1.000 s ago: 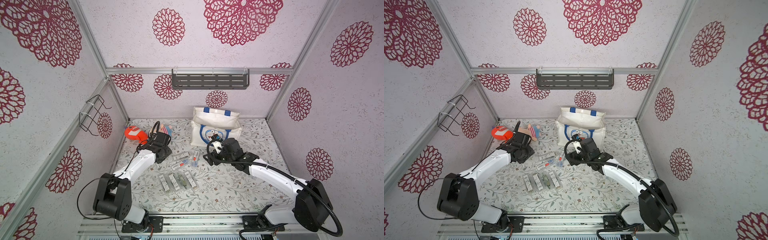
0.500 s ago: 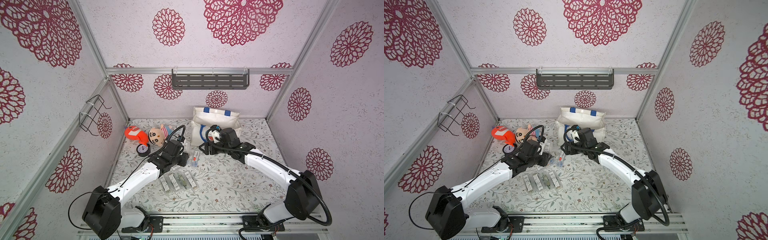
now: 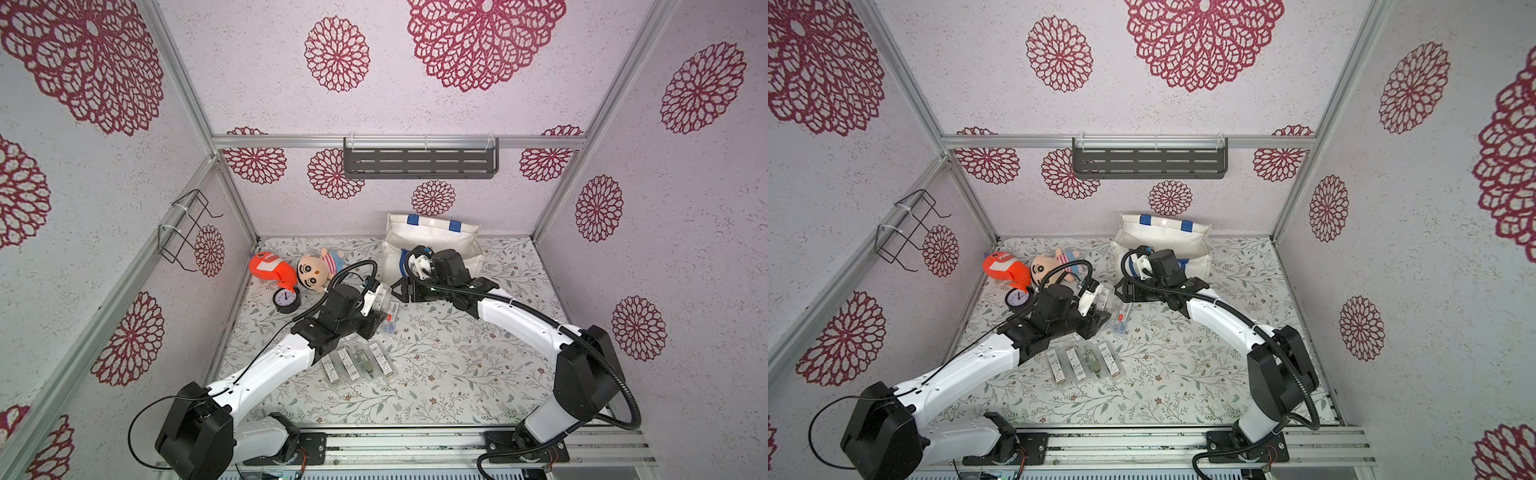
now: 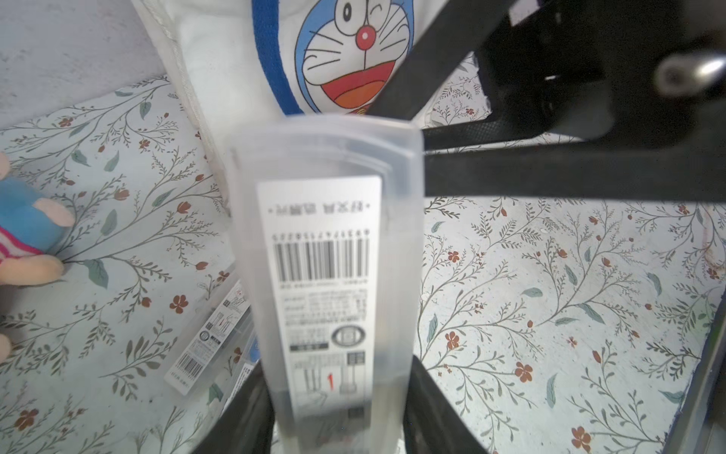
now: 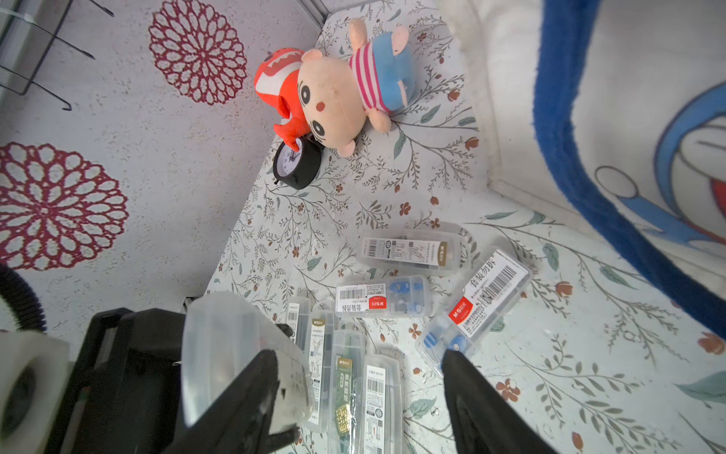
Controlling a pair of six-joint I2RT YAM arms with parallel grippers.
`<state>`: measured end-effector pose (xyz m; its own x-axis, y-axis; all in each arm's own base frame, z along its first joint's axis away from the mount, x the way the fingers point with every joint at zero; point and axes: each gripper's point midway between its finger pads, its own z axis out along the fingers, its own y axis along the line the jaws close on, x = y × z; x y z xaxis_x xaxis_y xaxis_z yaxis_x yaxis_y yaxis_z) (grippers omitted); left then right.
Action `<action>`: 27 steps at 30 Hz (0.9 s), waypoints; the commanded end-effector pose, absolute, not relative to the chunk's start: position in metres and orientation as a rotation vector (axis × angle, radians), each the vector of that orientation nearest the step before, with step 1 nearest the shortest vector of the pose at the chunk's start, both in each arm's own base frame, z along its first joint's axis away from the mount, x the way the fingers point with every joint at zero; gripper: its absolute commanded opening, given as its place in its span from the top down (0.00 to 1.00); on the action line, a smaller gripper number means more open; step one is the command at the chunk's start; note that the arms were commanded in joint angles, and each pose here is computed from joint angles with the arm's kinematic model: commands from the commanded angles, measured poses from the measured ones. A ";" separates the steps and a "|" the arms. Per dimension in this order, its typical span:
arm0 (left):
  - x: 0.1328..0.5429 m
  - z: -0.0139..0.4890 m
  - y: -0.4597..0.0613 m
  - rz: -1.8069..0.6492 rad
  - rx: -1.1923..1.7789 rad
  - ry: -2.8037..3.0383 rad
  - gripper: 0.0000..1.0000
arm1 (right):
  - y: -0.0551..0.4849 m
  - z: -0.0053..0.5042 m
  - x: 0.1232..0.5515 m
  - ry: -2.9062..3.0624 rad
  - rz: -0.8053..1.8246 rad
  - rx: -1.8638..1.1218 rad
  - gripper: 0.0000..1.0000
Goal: Put the compass set into the canvas bag
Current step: Move the canvas bag to the center of the board.
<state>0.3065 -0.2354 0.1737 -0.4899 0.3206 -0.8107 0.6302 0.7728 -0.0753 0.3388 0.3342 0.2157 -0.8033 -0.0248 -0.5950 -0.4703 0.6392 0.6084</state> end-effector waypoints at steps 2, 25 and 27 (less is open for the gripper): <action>0.309 0.185 -0.251 -0.490 0.789 2.048 0.75 | 0.353 0.249 0.328 2.209 1.227 -0.457 0.31; 0.314 0.191 -0.261 -0.524 0.802 2.041 0.76 | 0.343 0.268 0.310 2.162 1.256 -0.503 0.33; 0.314 0.193 -0.261 -0.529 0.801 2.036 0.76 | 0.343 0.266 0.313 2.162 1.238 -0.502 0.35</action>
<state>0.3108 -0.2496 0.1723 -0.4870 0.3466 -0.8016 0.6691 0.7380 -0.0874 0.3085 0.3387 0.2539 -0.7770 -0.0421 -0.6281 -0.5582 0.5075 0.6564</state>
